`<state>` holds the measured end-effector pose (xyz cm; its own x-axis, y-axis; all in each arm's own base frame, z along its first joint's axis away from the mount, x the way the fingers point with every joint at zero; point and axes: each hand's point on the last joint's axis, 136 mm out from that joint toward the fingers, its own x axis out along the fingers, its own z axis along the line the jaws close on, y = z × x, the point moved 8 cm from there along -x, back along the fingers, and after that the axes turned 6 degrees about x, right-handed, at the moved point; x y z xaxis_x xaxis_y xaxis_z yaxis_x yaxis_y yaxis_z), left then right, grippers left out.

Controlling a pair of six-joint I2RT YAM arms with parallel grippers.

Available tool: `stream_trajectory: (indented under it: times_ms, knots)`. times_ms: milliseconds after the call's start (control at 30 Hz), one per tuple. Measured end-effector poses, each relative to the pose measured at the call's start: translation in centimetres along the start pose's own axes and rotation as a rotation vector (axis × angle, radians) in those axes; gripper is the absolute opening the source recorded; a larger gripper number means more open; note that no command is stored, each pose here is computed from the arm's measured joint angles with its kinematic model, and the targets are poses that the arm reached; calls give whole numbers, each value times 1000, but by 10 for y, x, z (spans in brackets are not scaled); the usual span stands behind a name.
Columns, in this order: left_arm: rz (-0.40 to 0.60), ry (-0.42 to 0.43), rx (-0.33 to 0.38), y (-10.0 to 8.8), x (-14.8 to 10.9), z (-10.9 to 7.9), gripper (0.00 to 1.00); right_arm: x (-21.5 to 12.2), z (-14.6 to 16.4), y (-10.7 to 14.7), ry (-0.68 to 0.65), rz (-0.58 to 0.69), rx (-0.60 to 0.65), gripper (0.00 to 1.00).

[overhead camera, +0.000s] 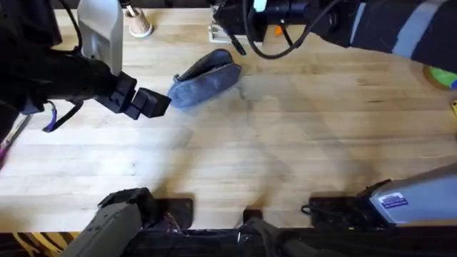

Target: Unzip the bag, pick up the pens from the table one at a time and place them inside, then zip the bag closed.

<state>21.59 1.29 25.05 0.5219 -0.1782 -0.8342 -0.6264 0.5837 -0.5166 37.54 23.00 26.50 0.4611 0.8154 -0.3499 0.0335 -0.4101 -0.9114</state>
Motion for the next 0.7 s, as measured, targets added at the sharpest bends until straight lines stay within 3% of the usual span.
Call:
stream_trajectory:
  times_ms: [133,300,700]
  knots:
    - [1,1,0,0,0,0,993,11,20,-2,-99,-33,-218,36]
    - [1,1,0,0,0,0,994,31,36,13,-185,-29,-347,34]
    - [1,1,0,0,0,0,993,57,59,56,-337,24,-430,34]
